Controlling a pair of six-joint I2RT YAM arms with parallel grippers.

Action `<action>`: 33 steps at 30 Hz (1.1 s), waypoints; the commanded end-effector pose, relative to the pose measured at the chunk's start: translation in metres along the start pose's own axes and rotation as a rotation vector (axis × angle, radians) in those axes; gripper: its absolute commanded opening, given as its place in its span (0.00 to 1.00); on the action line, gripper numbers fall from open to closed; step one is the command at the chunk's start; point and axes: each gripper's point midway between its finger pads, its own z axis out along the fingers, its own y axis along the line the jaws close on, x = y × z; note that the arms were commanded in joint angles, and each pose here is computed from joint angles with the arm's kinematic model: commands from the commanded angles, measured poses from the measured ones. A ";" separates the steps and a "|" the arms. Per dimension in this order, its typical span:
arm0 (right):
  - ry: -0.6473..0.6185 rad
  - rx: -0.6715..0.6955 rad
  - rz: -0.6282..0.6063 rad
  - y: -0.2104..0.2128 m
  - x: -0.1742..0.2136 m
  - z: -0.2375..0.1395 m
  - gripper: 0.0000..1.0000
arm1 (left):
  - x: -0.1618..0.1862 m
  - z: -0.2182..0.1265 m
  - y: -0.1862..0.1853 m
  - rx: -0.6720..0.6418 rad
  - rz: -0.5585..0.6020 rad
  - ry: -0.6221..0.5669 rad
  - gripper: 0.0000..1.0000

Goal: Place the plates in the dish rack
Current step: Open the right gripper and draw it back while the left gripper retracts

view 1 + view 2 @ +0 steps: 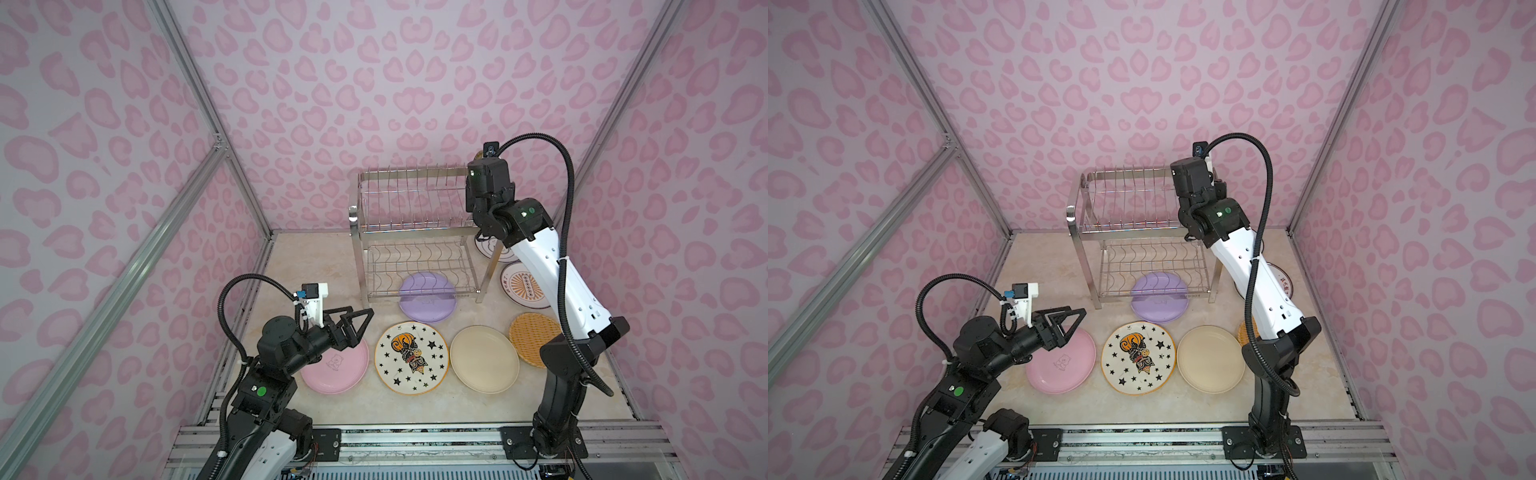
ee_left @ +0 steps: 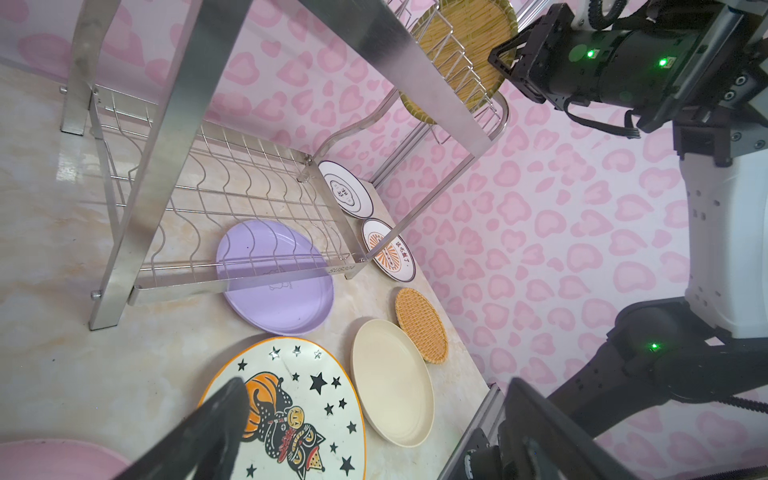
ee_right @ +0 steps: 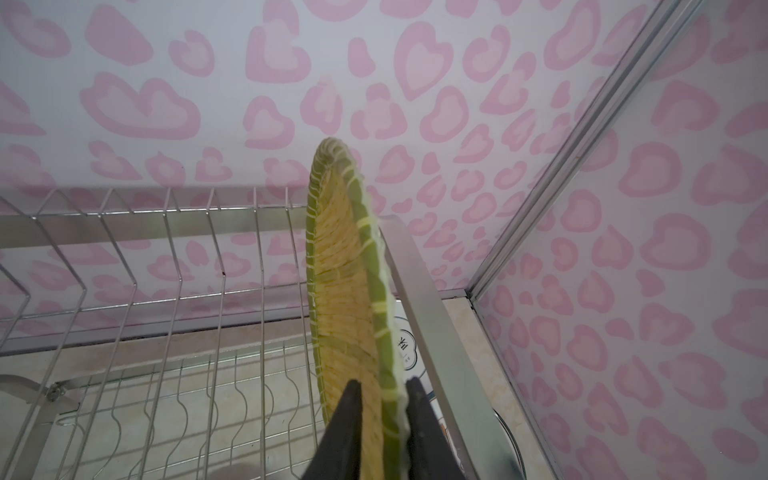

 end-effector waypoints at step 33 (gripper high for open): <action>-0.214 -0.454 0.243 -0.033 -0.032 -0.156 0.97 | 0.014 -0.034 0.073 -0.449 -0.199 0.036 0.98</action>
